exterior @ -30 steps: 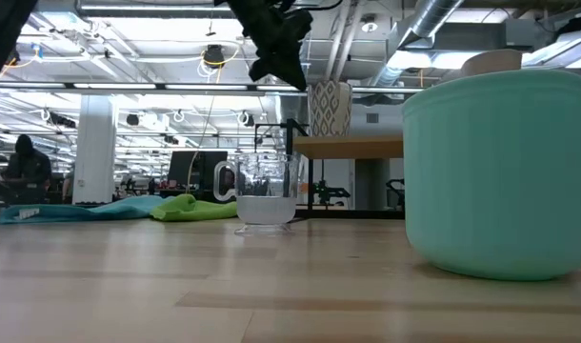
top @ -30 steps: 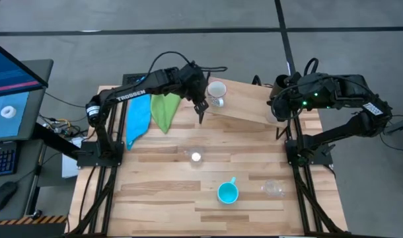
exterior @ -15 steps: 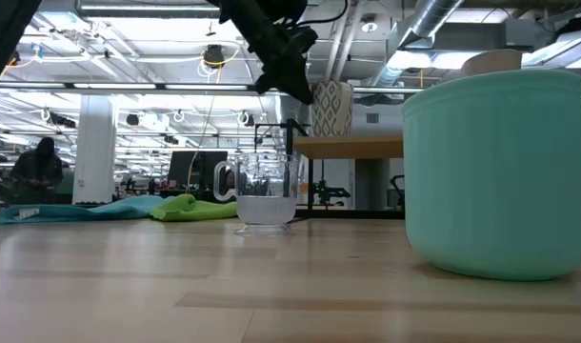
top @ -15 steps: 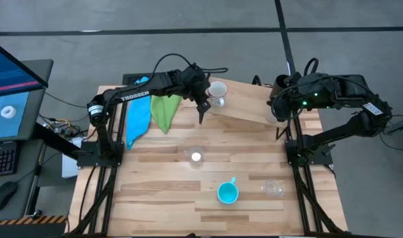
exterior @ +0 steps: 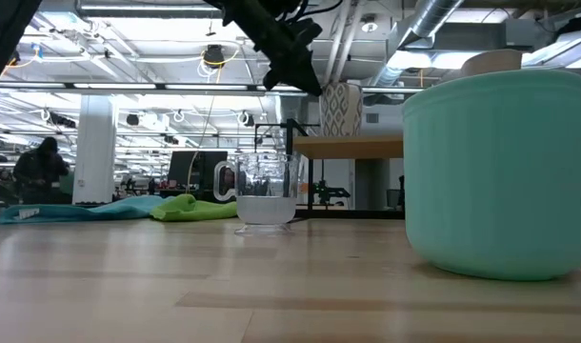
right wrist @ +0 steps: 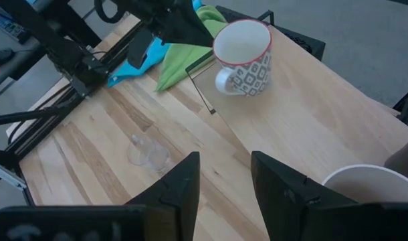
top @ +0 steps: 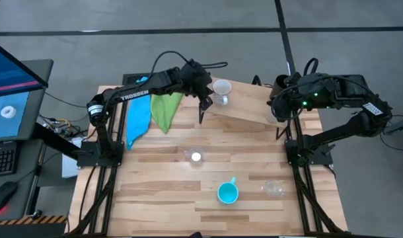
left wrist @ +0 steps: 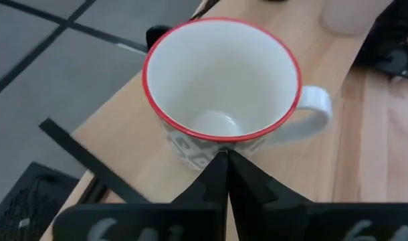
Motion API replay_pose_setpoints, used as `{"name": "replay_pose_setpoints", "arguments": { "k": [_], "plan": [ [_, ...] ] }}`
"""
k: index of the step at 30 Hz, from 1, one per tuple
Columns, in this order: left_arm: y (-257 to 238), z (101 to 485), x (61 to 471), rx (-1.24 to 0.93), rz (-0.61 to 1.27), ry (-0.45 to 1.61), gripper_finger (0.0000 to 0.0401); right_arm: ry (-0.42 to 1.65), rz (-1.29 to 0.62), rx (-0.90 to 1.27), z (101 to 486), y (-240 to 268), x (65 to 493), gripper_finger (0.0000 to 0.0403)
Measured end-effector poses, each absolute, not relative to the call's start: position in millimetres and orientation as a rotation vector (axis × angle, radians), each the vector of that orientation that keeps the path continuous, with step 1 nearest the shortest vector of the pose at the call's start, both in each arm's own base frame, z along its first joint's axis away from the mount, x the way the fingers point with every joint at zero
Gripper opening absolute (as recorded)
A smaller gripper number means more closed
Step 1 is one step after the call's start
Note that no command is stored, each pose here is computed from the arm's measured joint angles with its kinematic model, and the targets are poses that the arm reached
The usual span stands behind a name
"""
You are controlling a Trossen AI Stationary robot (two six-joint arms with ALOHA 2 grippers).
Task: Stack small to large cups/mugs on shelf
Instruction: Move the white patterned mug to the middle top of the shelf
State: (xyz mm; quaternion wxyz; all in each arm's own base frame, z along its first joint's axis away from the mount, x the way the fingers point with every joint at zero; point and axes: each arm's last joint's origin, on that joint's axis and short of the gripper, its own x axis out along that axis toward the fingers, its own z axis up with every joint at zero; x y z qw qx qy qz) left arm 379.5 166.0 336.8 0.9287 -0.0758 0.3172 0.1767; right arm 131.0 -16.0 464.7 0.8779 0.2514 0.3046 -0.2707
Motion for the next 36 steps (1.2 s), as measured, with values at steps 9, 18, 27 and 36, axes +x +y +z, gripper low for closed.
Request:
{"name": "replay_pose_setpoints", "arguments": {
  "k": [9,18,27,36],
  "plan": [
    [169,329,398,-0.174,0.308,0.558,0.0000,0.635,-0.565,0.525,465,-16,131,0.0155],
    [167,322,403,-0.173,0.332,0.569,0.0000,0.633,-0.565,0.527,465,-16,131,0.0155],
    [178,319,397,-0.176,0.461,0.604,0.0000,0.633,-0.565,0.526,465,-16,131,0.0155],
    [184,315,407,-0.197,0.448,0.523,0.0000,0.634,-0.564,0.520,465,-16,131,0.0155]
  ]
}}
